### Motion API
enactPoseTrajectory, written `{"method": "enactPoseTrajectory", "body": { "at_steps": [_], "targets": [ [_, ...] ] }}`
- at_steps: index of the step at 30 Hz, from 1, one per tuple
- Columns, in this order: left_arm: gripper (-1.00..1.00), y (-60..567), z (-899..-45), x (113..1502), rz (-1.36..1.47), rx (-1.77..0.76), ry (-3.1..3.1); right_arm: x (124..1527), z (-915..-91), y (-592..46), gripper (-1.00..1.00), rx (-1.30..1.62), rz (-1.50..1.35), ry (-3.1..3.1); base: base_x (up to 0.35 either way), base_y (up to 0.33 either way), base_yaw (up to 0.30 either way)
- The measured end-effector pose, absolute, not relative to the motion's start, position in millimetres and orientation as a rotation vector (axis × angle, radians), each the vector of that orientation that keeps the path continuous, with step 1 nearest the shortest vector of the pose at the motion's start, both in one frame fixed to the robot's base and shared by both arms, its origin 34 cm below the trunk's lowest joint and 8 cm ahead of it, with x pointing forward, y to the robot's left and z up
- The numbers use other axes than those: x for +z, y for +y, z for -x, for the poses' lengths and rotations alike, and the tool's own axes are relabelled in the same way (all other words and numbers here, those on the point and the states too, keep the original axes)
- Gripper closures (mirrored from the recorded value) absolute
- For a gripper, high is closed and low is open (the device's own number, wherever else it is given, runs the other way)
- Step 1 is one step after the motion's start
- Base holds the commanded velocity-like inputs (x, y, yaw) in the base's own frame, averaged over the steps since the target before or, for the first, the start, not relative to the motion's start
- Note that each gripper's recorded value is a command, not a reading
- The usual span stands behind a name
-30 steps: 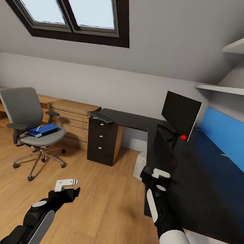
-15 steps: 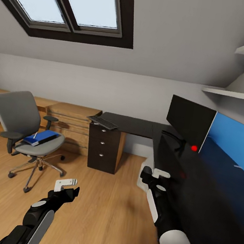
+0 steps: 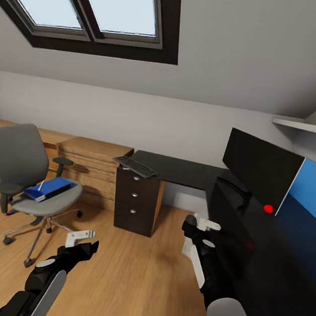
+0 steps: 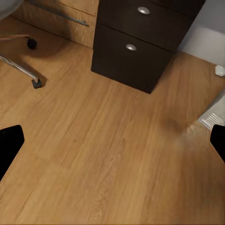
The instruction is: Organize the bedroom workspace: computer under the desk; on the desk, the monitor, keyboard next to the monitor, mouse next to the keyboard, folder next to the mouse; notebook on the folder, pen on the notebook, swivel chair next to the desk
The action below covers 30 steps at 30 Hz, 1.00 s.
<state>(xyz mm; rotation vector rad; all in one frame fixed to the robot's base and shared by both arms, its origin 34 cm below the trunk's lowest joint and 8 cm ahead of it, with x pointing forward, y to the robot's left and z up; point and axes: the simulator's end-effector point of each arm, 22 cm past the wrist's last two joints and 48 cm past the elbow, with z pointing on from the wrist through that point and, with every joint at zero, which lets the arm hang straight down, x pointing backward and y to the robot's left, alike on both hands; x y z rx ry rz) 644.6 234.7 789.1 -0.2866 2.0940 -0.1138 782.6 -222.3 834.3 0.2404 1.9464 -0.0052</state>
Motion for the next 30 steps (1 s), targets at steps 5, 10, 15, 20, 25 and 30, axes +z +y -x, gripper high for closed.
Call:
{"method": "enactPoseTrajectory", "body": {
  "at_steps": [5,10,15,20,25,30],
  "targets": [
    [-1.0,236,-645,798,0.291,-0.113,2.094,843,-783,-222,1.0,-0.005,-0.241,1.946,0.321,0.13,0.0],
    [-1.0,236,-646,806,0.29,-0.113,2.096,852,-784,-223,1.0,-0.006,-0.241,1.946,0.321,0.111,0.059],
    [-1.0,233,-643,802,0.289,-0.111,2.125,857,-785,-223,1.0,-0.007,-0.242,1.951,0.324,0.017,0.194],
    [-1.0,233,-643,804,0.289,-0.108,2.139,862,-785,-223,1.0,-0.008,-0.242,1.956,0.326,0.002,0.194],
    [-1.0,232,-643,809,0.289,-0.108,2.145,867,-786,-223,1.0,-0.009,-0.243,1.962,0.326,0.0,0.188],
    [-1.0,232,-643,815,0.289,-0.109,2.15,871,-786,-223,1.0,-0.009,-0.243,1.967,0.326,0.0,0.136]
  ]
}}
